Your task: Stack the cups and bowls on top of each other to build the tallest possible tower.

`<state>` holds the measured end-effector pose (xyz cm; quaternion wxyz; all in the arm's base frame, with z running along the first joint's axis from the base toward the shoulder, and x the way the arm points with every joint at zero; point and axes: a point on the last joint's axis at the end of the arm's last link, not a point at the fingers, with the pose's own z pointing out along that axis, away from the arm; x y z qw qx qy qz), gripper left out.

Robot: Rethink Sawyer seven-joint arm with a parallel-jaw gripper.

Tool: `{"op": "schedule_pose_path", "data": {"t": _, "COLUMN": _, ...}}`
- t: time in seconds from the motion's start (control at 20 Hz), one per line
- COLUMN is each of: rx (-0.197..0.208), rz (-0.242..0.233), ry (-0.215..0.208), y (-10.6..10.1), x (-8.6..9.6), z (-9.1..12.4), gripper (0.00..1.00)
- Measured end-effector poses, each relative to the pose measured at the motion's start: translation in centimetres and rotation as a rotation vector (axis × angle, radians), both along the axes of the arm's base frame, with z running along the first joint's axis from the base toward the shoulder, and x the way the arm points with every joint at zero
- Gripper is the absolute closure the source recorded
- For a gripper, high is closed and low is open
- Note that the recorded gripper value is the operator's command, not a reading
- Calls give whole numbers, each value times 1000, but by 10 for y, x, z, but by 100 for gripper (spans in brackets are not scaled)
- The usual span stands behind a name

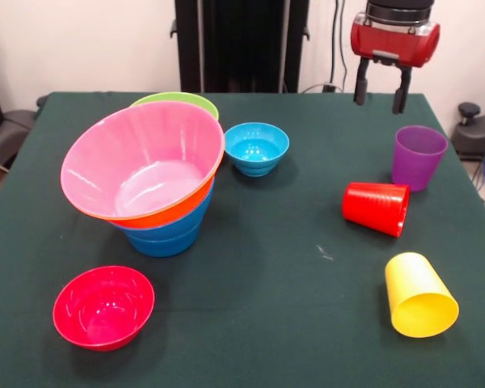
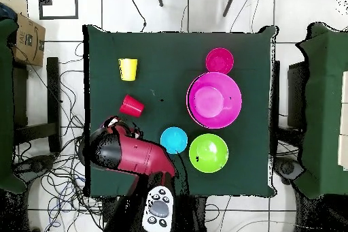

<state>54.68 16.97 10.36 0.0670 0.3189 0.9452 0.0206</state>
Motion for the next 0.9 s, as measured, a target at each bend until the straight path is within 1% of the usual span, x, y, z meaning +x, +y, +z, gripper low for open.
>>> {"op": "schedule_pose_path", "data": {"t": 0.3, "rx": 4, "rz": -6, "ry": -8, "y": 2, "x": 1, "z": 0, "gripper": 0}}
{"op": "schedule_pose_path", "data": {"t": 0.9, "rx": 6, "rz": -51, "ry": -38, "y": 8, "x": 5, "z": -7, "gripper": 0}}
